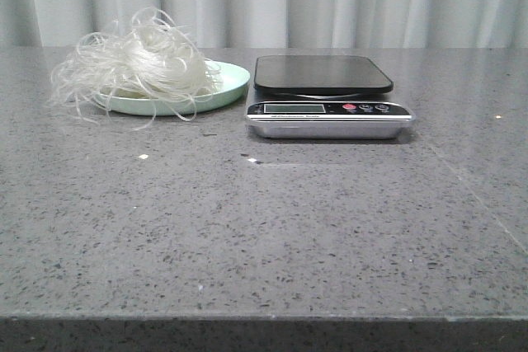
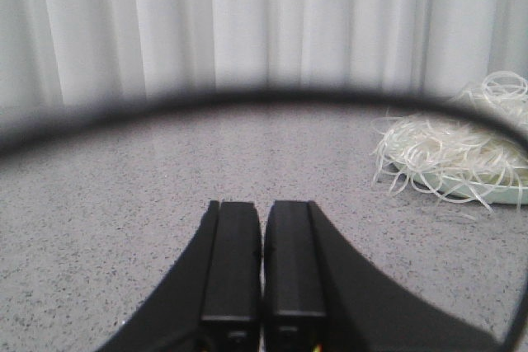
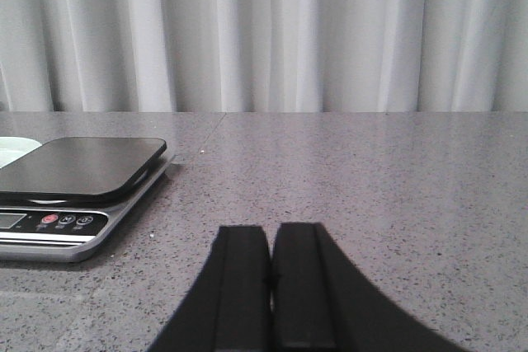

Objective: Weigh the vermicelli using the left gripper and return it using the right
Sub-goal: 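Move the left gripper down over the vermicelli on the green plate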

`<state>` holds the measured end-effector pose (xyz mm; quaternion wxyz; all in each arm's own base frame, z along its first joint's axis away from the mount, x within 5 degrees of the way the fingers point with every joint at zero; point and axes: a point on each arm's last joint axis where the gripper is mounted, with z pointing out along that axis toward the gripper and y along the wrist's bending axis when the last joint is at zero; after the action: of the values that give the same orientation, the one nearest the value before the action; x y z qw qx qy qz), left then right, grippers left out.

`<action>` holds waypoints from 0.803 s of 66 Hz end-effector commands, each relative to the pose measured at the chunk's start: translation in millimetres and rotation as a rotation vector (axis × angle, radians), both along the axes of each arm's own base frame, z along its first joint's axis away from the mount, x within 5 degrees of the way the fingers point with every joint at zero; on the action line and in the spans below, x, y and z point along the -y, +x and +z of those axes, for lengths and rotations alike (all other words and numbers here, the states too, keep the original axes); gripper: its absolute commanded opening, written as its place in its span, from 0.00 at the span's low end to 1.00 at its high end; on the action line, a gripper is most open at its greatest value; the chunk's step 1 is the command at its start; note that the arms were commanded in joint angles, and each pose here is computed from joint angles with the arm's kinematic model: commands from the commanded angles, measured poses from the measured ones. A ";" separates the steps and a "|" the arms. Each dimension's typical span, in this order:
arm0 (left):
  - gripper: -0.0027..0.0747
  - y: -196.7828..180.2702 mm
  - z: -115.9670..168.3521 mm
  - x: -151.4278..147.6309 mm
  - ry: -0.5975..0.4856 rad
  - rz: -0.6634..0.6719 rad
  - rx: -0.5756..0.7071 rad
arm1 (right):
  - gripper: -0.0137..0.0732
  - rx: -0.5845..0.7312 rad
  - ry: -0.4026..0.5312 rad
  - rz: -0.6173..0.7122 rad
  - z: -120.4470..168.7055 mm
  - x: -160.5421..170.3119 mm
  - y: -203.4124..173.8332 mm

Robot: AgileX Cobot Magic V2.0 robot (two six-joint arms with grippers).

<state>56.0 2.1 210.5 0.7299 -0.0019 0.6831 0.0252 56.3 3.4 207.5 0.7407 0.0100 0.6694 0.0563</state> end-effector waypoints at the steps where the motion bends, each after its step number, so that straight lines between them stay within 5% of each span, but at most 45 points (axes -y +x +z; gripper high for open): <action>1: 0.20 -3.2 11.2 0.2 -0.006 -0.001 0.152 | 0.34 0.097 -0.010 -0.011 10.1 0.7 -2.8; 20: 0.20 -20.6 64.2 1.0 -0.010 -0.011 0.513 | 0.34 0.097 -0.010 -0.011 10.1 0.7 -2.8; 38: 0.20 -8.9 141.2 0.8 -0.029 -0.017 0.238 | 0.34 0.097 -0.010 -0.011 10.1 0.7 -2.8; 53: 0.20 15.0 153.1 1.7 -0.122 -0.038 0.055 | 0.34 0.097 -0.010 -0.011 10.1 0.7 -2.8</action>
<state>63.6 0.6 349.4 0.7365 -0.0269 0.6756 -0.0177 56.3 3.4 207.4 0.7402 0.0100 0.6700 0.0563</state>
